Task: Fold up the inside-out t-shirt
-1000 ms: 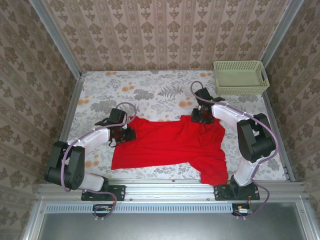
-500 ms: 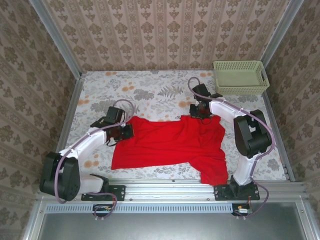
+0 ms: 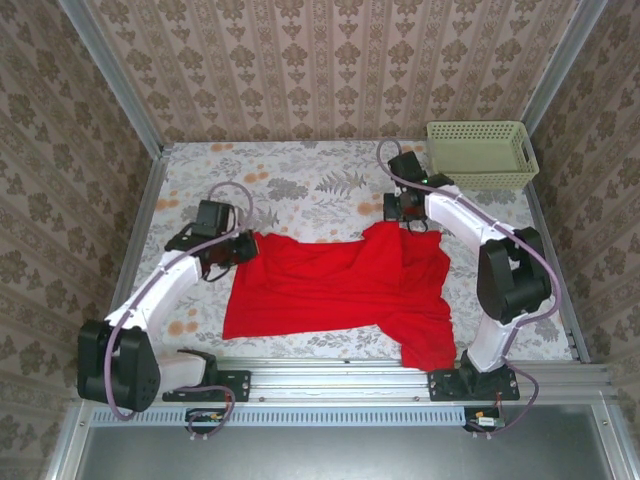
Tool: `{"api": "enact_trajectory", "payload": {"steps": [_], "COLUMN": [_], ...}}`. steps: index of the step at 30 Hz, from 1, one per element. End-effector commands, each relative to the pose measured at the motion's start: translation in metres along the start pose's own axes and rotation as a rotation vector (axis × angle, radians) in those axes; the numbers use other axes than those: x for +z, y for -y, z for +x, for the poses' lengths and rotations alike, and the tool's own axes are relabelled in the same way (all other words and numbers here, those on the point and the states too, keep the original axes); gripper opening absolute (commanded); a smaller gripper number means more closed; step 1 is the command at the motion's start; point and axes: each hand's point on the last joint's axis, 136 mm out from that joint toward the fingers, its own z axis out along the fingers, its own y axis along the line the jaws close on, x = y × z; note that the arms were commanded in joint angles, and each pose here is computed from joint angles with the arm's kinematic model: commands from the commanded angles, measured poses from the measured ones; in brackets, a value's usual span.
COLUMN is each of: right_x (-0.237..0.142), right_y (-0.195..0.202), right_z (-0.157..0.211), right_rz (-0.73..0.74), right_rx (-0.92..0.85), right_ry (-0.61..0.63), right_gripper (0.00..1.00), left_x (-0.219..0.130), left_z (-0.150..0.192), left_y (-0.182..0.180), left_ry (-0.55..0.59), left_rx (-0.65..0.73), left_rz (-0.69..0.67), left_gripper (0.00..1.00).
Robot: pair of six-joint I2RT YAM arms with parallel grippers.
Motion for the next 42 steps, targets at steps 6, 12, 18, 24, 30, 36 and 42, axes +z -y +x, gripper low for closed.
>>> {"api": "enact_trajectory", "payload": {"steps": [6,12,18,24,30,36,42], "right_x": [-0.075,-0.086,-0.078,-0.041,0.007,0.007,0.022], "right_y": [0.036,0.036,0.026,0.011,0.000,0.005,0.000], "right_z": [-0.100,-0.149,-0.191,-0.218,-0.231,-0.233,-0.198], "right_rz": [0.060,0.049,0.026,0.003,-0.023,0.002,-0.041], "right_rx": [0.055,0.044,-0.019,-0.106,-0.113,-0.092,-0.067], "right_ry": [0.282,0.374,0.439,0.445,0.394,0.368,0.259], "right_gripper": [0.00,0.00,0.00,0.00,0.38,0.65,0.60], "left_x": [-0.039,-0.022,0.012,0.058,0.111,0.117,0.138], "left_z": [-0.085,-0.130,-0.174,-0.202,-0.202,-0.202,-0.180], "left_y": [-0.014,-0.022,-0.017,-0.028,-0.062,-0.068,-0.059], "left_ry": [0.215,0.247,0.215,0.120,-0.015,-0.022,-0.058], "left_rx": [-0.099,-0.140,-0.116,-0.110,-0.147,-0.146,-0.173], "left_rz": [-0.015,0.000,0.020,-0.019,-0.110,-0.137,-0.083], "left_gripper": [0.00,0.00,0.00,0.00,0.40,0.61,0.55]}}
